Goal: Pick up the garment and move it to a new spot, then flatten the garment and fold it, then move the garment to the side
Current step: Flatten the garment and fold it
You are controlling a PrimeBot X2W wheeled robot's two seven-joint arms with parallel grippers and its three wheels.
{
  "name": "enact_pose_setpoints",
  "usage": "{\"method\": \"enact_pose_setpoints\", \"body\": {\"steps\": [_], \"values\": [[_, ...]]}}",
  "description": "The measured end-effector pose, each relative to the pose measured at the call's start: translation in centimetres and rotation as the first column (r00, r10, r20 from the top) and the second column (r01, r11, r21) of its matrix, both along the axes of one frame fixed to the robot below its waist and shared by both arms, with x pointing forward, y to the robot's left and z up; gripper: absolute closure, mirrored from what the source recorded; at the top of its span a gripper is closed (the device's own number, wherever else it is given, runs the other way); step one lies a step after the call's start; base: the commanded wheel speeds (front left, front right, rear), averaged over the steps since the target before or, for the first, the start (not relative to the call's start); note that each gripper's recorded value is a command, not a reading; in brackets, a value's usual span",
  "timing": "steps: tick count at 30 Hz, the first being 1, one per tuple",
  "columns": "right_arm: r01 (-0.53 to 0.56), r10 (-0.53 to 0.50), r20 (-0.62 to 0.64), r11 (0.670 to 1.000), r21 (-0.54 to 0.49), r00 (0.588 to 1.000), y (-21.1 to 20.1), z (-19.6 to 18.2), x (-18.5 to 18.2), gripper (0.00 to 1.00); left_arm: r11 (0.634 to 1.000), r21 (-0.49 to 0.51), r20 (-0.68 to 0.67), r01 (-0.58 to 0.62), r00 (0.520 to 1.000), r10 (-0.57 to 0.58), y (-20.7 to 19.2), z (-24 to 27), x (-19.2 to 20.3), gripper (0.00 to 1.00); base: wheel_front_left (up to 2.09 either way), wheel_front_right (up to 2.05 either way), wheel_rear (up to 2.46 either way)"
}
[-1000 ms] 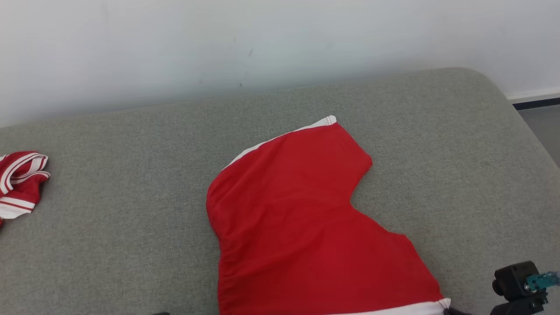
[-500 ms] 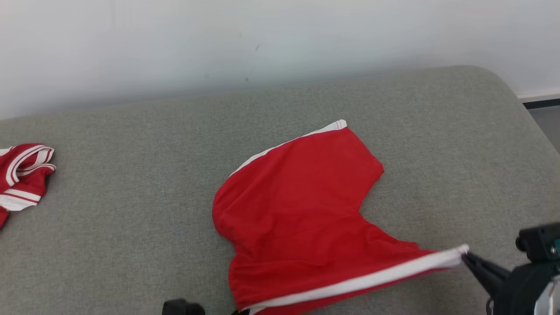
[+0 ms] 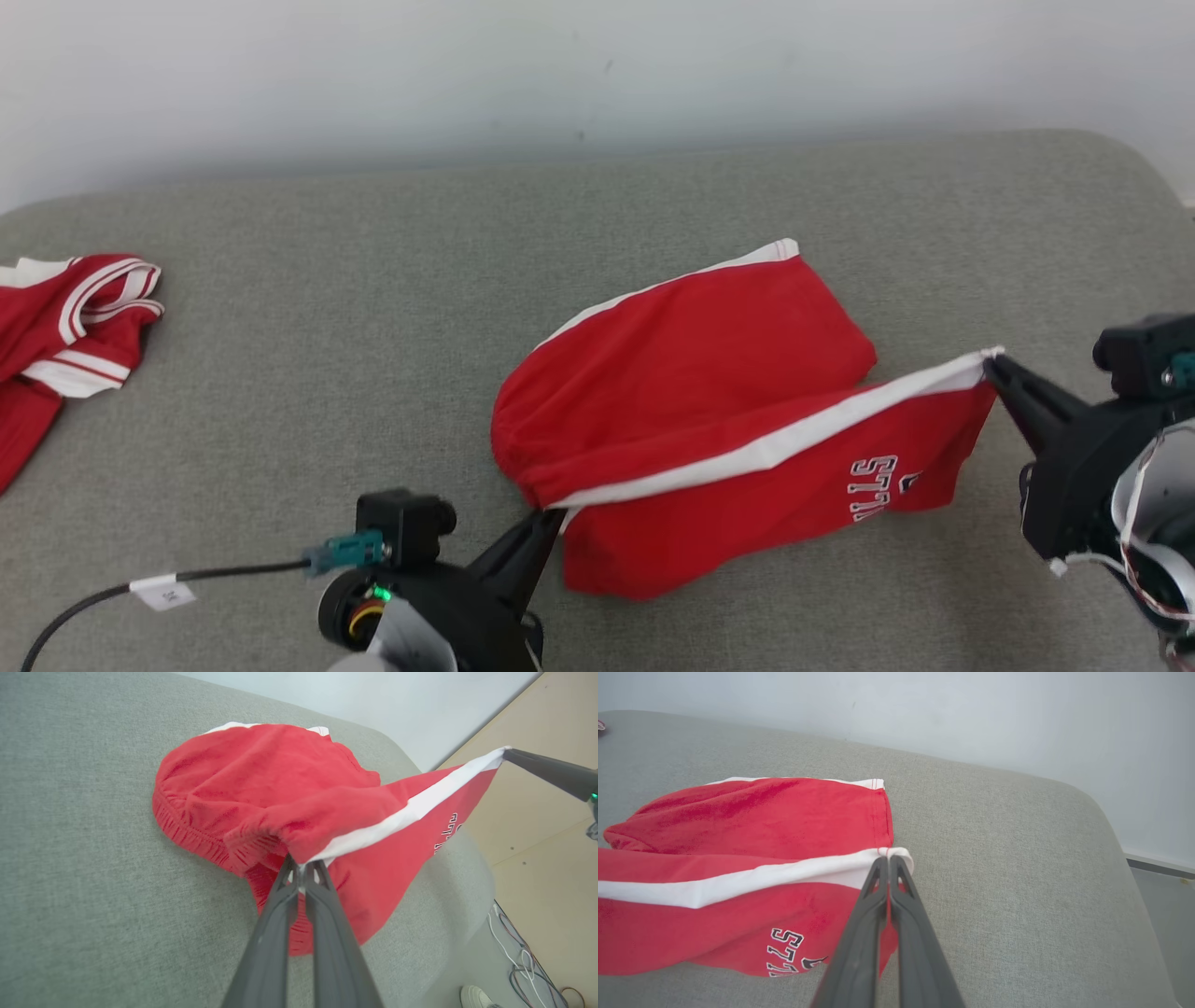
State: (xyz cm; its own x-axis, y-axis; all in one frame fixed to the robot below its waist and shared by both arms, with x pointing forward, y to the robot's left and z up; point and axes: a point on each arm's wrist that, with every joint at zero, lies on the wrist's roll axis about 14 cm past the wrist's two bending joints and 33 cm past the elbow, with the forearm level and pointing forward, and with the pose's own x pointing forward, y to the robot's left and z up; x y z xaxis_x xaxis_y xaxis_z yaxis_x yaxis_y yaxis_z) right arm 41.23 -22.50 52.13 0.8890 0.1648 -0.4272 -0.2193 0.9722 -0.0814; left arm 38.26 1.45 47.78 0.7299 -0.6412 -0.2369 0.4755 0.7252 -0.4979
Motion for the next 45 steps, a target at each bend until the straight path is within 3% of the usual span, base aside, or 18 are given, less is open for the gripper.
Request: {"method": "enact_pose_setpoints", "body": {"steps": [6,23,29,41,42,43,44,45], "values": [[-0.012,0.015,0.076,1.000,-0.029,0.997,0.3,0.8,4.1,1.00,0.999,-0.022,0.023,-0.046,0.999,0.047,0.1,1.5,2.8,1.00,0.00,0.00,0.00],[-0.049,0.051,0.168,0.999,-0.018,0.985,3.3,-1.2,14.8,1.00,0.976,0.073,-0.028,-0.207,0.977,0.210,2.0,-1.8,10.0,1.00,0.00,0.00,0.00],[-0.042,0.040,0.155,0.999,0.005,0.987,4.2,-3.1,17.2,1.00,0.959,0.099,-0.045,-0.266,0.961,0.272,3.5,-3.0,11.3,1.00,0.00,0.00,0.00],[-0.048,0.044,0.119,0.998,0.029,0.992,5.7,-5.6,18.4,1.00,0.948,0.134,-0.057,-0.289,0.953,0.298,4.1,-4.1,12.7,1.00,0.00,0.00,0.00],[-0.044,0.039,0.122,0.999,0.032,0.992,5.6,-5.6,18.5,0.91,0.948,0.134,-0.055,-0.288,0.953,0.297,4.0,-4.1,12.7,0.70,0.00,0.00,0.00],[-0.037,0.032,0.120,0.999,0.035,0.992,5.4,-5.6,18.6,0.18,0.947,0.134,-0.045,-0.293,0.953,0.301,4.0,-4.0,12.9,0.28,0.00,0.00,0.00],[-0.034,0.029,0.121,0.999,0.039,0.992,5.4,-5.7,18.6,0.00,0.946,0.134,-0.038,-0.295,0.952,0.303,3.9,-3.9,13.0,0.00,0.00,0.00,0.00],[-0.033,0.027,0.122,0.999,0.042,0.992,5.4,-5.6,18.6,0.00,0.945,0.132,-0.033,-0.298,0.952,0.305,3.9,-3.8,13.1,0.00,0.00,0.00,0.00]]}}
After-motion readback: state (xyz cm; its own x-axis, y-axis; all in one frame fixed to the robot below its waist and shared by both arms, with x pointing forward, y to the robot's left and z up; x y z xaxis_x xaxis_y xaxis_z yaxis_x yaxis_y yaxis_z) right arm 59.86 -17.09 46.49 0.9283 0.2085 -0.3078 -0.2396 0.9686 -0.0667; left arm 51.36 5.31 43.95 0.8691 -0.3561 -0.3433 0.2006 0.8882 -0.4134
